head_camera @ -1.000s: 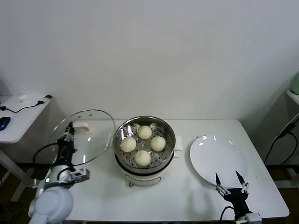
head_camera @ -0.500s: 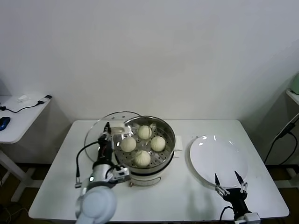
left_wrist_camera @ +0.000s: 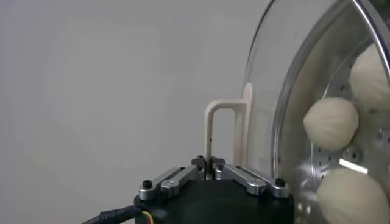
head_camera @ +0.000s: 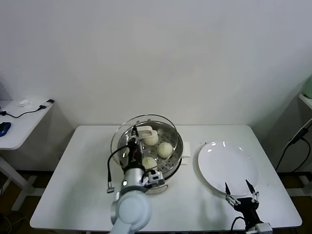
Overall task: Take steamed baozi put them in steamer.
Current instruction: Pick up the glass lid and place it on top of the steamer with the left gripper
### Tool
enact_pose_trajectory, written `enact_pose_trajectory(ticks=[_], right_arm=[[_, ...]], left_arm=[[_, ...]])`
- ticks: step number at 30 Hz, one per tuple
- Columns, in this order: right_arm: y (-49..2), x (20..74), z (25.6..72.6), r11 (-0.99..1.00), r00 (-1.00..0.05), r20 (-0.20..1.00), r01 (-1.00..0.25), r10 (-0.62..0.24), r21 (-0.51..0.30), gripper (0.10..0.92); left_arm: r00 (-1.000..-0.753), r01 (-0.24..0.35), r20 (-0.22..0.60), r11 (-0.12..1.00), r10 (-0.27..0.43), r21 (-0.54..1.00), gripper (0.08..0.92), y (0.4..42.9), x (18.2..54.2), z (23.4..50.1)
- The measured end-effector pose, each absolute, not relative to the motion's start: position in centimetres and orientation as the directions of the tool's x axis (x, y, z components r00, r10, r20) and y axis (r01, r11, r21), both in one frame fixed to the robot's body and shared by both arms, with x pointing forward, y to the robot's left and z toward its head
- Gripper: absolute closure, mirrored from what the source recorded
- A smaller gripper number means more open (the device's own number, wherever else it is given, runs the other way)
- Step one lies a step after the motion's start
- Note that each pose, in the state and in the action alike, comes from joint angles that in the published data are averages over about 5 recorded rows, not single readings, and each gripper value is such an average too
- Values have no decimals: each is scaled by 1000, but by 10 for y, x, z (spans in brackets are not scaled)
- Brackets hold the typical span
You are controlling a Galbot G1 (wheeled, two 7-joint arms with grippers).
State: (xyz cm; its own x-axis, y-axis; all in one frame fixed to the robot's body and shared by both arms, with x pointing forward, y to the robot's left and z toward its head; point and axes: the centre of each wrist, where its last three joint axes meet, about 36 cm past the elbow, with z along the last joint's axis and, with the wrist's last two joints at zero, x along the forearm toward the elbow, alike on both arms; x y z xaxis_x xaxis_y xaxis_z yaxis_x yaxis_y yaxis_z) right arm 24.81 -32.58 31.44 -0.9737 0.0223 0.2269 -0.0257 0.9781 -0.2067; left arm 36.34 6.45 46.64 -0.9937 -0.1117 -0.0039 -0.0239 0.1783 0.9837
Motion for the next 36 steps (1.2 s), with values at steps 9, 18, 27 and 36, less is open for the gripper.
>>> enact_pose_trajectory(ticks=[9,18,27,36], right_arm=[[-327,250,313,977,-975,222,-25,23,-211,200],[-327,249,311,978,-976,217,-17,29,-209,200],[-327,250,311,978,-977,209,-10,35,-209,200],[-327,248,312,978,-978,204,-7,36,-209,200]], left_arm=[[-994,-6,14,172,-111,985,859,40,367,456],[-994,-9,6,136,-111,991,859,32,374,443],[-994,-4,5,78,-109,997,859,33,374,425],[-993,-8,-2,56,-115,998,859,34,379,416]])
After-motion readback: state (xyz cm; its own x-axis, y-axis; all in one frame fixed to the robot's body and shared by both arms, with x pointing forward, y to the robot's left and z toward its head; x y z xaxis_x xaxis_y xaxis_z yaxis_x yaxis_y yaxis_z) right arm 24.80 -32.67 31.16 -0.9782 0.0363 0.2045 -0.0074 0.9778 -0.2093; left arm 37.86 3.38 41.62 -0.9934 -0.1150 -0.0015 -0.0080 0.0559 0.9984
